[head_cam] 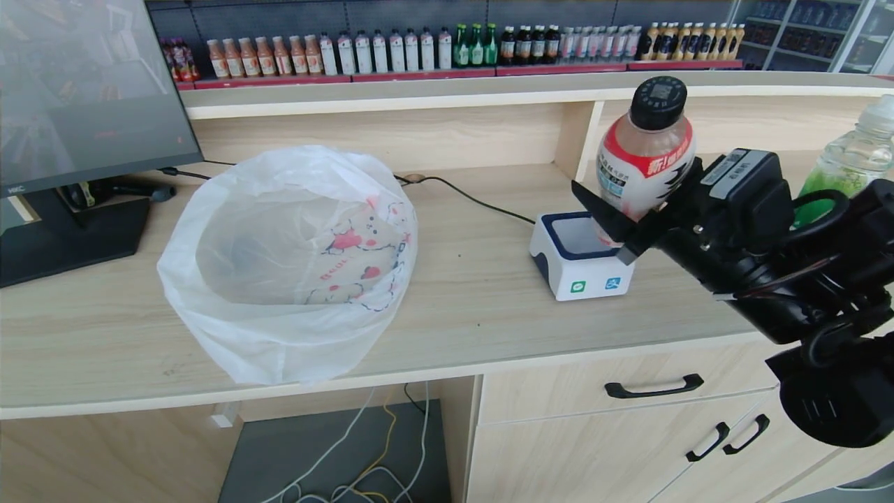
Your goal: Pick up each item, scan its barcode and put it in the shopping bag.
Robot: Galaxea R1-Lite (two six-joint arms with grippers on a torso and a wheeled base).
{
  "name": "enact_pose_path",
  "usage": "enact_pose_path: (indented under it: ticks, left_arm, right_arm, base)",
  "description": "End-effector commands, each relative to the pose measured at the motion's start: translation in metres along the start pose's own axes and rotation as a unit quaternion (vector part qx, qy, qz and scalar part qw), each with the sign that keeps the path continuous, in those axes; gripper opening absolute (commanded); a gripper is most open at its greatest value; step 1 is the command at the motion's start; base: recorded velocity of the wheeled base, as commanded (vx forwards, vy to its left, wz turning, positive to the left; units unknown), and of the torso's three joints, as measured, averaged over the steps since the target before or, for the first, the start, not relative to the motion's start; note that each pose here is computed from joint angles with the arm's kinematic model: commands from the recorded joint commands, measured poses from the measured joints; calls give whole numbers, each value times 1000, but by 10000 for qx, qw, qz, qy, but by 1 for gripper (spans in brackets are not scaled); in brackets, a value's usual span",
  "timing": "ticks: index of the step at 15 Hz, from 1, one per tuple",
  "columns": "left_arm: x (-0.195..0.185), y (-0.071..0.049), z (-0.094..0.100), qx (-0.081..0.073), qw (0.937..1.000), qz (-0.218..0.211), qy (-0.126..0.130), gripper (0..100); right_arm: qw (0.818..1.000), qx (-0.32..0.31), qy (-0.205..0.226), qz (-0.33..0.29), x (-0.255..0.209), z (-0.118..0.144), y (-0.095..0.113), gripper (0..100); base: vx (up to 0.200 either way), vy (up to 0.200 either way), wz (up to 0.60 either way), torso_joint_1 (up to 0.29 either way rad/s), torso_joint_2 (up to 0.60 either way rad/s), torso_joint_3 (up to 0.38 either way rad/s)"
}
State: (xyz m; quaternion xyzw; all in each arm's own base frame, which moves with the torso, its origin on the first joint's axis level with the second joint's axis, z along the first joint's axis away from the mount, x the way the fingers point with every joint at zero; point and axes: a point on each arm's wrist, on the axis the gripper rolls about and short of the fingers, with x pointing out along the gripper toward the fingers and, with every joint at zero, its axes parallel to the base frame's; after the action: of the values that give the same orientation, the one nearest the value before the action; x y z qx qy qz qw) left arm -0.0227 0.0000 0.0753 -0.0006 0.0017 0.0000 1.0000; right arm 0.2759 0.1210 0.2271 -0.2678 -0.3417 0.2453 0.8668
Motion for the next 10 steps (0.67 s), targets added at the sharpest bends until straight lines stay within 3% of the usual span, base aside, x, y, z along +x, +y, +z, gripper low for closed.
enact_pose_path:
  ticks: [1,5,10]
  left_arm:
    - [0,0,0,-1,10000,0,-2,100]
    - [0,0,0,-1,10000,0,-2,100]
    - [0,0,0,-1,10000,0,-2,100]
  right_arm:
    - [9992,349,-72,-161,-1,19,6,0]
    - [9844,1326,160,-1143,7,50,19,0]
    - [9415,2821,338,-1811,8,74,41,0]
  base:
    - [0,0,0,0,0,0]
    - [0,0,0,0,0,0]
    - [0,0,0,0,0,0]
